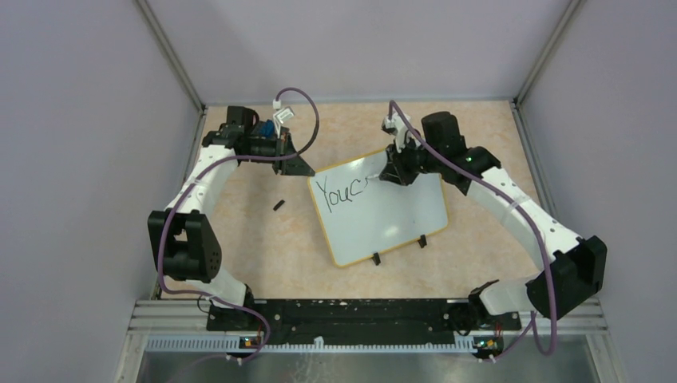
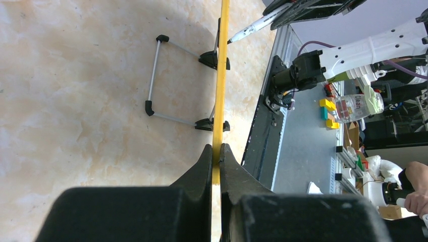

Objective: Write a sentence on the whiteboard

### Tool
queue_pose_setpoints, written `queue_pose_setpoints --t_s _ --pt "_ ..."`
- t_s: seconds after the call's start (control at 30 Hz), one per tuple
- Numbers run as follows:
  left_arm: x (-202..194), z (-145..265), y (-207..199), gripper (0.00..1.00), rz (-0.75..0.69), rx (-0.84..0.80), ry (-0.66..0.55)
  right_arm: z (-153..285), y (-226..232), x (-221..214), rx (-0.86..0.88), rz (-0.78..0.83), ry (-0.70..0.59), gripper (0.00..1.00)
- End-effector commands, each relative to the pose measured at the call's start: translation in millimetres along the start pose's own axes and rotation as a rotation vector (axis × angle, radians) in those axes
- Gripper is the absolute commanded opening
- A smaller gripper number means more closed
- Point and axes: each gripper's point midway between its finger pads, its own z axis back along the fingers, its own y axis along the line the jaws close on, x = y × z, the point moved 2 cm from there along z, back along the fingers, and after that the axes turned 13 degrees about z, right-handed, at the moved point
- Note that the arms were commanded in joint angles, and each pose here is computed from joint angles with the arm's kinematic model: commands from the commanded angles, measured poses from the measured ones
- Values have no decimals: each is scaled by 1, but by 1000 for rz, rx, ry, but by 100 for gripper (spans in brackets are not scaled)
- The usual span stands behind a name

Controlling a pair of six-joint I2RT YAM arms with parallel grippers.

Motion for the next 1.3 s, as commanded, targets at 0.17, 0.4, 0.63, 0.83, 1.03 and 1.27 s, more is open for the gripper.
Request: queue_pose_setpoints --t_s 0.17,0.4,0.63,0.83,1.03,1.27 --pt "-7 -1 -9 0 -15 -7 14 -3 -3 24 -2 30 -64 0" --pt "-7 -1 -9 0 -18 -5 14 -4 4 7 12 29 -29 0" --pt "-7 -2 -8 0 -13 -4 16 -1 13 -8 31 20 -4 0" --pt "-7 -2 -8 0 -11 -4 15 4 8 -8 0 35 -3 0" --pt "-7 -2 -8 0 -11 -3 15 8 -4 7 -33 28 -36 0" --pt "-7 -1 -10 0 -15 -1 13 6 -12 19 -55 30 -58 0"
